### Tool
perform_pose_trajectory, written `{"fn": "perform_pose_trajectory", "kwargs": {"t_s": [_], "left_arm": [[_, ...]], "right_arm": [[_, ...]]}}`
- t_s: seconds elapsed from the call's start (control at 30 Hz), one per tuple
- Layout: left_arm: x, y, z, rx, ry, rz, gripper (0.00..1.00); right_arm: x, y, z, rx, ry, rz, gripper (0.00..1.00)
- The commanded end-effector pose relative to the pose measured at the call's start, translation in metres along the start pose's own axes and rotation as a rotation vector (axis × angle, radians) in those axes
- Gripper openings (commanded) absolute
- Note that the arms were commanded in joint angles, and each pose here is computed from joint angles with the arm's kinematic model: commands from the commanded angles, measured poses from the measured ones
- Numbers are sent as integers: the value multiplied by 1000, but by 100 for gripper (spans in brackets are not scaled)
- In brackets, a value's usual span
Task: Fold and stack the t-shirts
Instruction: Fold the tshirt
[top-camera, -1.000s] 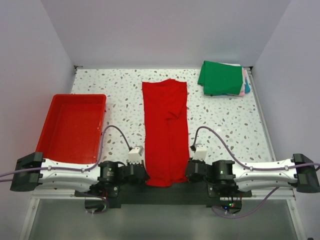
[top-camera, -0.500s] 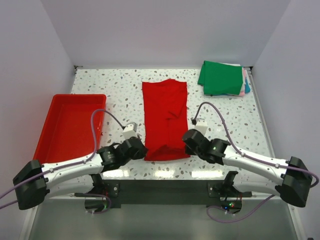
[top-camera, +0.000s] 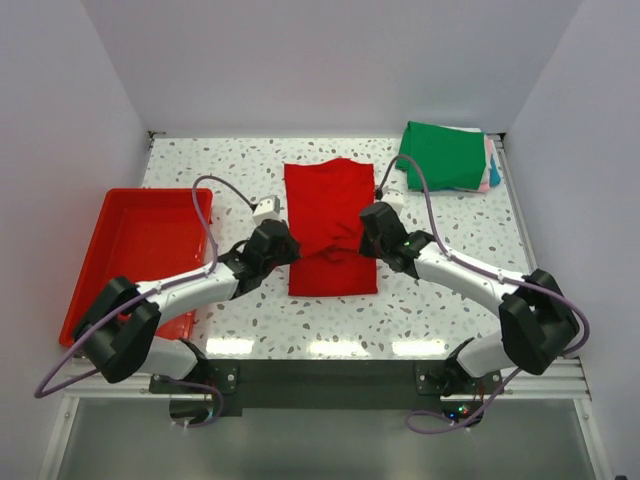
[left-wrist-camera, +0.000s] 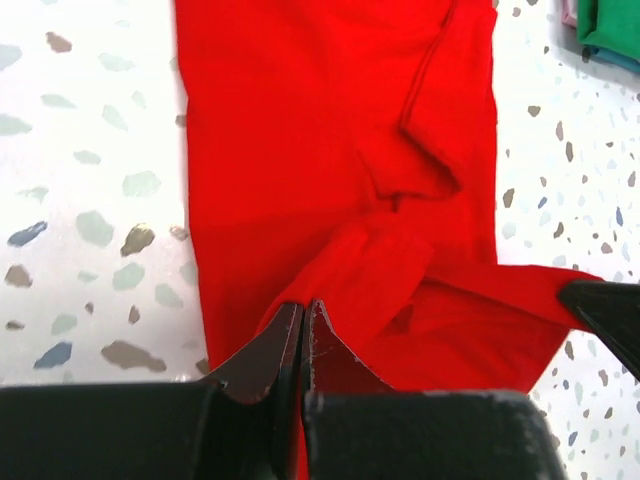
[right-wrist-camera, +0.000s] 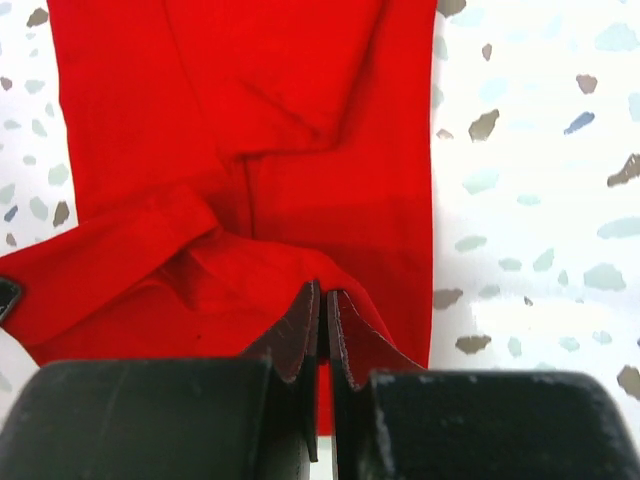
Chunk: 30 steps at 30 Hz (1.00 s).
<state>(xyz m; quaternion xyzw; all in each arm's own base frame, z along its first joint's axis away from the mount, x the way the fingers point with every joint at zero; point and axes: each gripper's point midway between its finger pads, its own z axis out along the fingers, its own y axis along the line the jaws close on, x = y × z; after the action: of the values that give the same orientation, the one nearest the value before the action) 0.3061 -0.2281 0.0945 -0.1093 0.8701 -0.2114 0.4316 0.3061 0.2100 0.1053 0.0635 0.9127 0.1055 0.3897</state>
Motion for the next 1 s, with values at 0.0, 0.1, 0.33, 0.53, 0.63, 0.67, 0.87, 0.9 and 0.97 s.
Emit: {"fn": "perform_pose_trajectory", "kwargs": {"t_s": [0.0, 0.1, 0.33, 0.53, 0.63, 0.67, 0.87, 0.9, 0.97], "left_arm": [[-35, -28, 11, 95, -75, 13, 0], [-39, -27, 16, 98, -72, 6, 0], [-56, -29, 13, 126, -92, 5, 0], [-68, -35, 23, 137, -90, 14, 0], [-70, -31, 35, 129, -78, 3, 0], [-79, -29, 40, 128, -89, -7, 0], [-85, -11, 76, 133, -26, -27, 51], [-93, -7, 77, 136, -33, -39, 55], [-101, -8, 69, 143, -39, -41, 61]], "right_arm": [[-37, 22, 9, -77, -70, 8, 0], [-42, 21, 15, -83, -69, 23, 0], [-64, 12, 11, -84, -102, 54, 0], [-83, 9, 14, -86, -110, 70, 0], [-88, 6, 24, -75, -97, 80, 0], [-83, 4, 33, -69, -73, 78, 0], [-94, -2, 72, -67, 28, 66, 42], [-94, -4, 73, -65, 52, 60, 50], [-103, -8, 73, -58, 48, 47, 64]]}}
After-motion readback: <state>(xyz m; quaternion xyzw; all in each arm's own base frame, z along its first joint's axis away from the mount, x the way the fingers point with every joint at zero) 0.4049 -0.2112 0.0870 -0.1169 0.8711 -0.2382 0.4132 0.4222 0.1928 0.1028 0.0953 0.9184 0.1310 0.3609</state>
